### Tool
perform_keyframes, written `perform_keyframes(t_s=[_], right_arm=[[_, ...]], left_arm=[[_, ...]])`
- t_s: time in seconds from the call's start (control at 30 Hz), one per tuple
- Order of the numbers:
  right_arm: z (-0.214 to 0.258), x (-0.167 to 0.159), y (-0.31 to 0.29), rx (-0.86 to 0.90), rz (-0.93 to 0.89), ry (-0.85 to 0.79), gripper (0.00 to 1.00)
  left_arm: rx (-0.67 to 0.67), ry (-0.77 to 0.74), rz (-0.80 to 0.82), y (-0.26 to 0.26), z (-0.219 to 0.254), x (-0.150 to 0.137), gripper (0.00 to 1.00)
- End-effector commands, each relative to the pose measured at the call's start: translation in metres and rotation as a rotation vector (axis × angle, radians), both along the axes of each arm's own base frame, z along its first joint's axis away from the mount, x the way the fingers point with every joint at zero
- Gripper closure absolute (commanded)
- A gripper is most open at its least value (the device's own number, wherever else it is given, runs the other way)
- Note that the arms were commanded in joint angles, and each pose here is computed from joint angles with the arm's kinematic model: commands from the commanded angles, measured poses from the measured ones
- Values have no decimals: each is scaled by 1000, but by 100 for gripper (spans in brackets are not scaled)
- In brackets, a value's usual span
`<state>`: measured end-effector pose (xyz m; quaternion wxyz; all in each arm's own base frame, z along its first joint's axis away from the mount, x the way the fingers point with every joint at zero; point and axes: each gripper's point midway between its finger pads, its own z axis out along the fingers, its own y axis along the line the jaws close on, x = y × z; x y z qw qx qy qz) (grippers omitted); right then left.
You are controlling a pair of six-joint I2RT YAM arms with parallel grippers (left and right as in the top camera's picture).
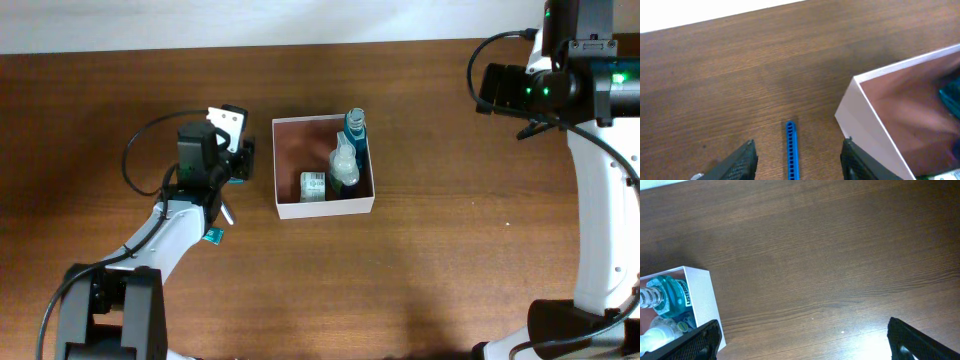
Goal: Pack container
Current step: 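Lower the left gripper onto the blue razor handle and grasp it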
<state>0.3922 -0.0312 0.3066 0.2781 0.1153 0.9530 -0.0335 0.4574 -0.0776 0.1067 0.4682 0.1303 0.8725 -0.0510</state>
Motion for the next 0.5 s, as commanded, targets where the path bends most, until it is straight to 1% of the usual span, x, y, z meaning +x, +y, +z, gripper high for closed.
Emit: perform_keyframes(t_s=[0.0,0.17,0.47], right_arm=[[1,0,-4,-13,-6,-1,1],[1,0,-4,-13,-7,-1,1],[1,0,-4,-13,-7,-1,1]], left_arm=[[-20,19,45,4,-7,4,47],[-21,41,43,2,-20,5,49],[-20,57,45,1,-36,9,51]])
